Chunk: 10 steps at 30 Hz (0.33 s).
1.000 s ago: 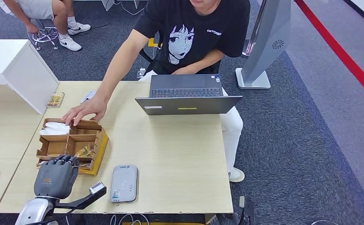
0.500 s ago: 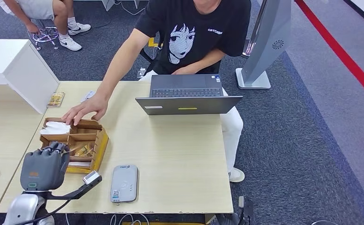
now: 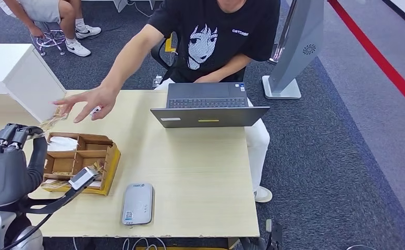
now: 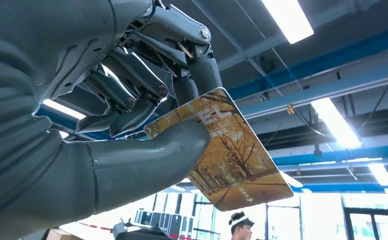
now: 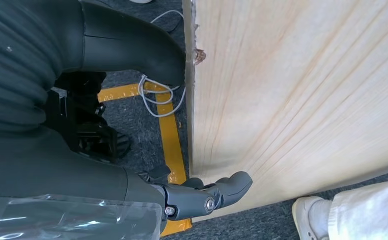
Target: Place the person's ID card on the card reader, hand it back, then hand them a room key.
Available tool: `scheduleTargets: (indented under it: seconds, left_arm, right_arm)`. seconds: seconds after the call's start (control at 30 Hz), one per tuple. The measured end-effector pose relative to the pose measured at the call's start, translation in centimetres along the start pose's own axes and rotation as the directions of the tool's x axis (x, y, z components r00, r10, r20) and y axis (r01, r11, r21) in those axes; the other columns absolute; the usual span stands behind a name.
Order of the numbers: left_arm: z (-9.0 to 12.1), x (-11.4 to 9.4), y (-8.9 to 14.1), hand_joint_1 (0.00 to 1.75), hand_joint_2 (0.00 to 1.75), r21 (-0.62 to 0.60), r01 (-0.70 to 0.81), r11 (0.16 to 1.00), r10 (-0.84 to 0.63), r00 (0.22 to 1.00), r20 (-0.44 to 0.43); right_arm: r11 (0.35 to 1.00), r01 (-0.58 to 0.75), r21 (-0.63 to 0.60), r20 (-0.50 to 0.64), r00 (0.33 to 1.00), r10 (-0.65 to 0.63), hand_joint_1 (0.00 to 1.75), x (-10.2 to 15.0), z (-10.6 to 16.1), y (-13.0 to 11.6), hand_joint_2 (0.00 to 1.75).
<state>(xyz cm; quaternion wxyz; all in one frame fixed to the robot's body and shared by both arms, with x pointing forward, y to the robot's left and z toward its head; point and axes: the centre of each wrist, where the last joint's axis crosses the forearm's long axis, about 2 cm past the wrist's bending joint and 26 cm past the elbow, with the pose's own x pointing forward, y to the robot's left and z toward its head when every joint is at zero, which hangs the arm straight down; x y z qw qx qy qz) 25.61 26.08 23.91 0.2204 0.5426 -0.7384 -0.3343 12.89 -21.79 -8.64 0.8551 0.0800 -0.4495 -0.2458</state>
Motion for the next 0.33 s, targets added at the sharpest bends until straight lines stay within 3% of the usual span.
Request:
scheduleTargets:
  seconds: [0.33]
  left_arm:
    - [-1.1,-0.3,-0.1,1.75,1.75,-0.024,-0.057,0.998,0.057,0.998,-0.017]
  right_arm:
    - [1.0,-0.009,0.02,-0.006,1.0,0.01,0.0,0.0,0.0,0.2,1.75]
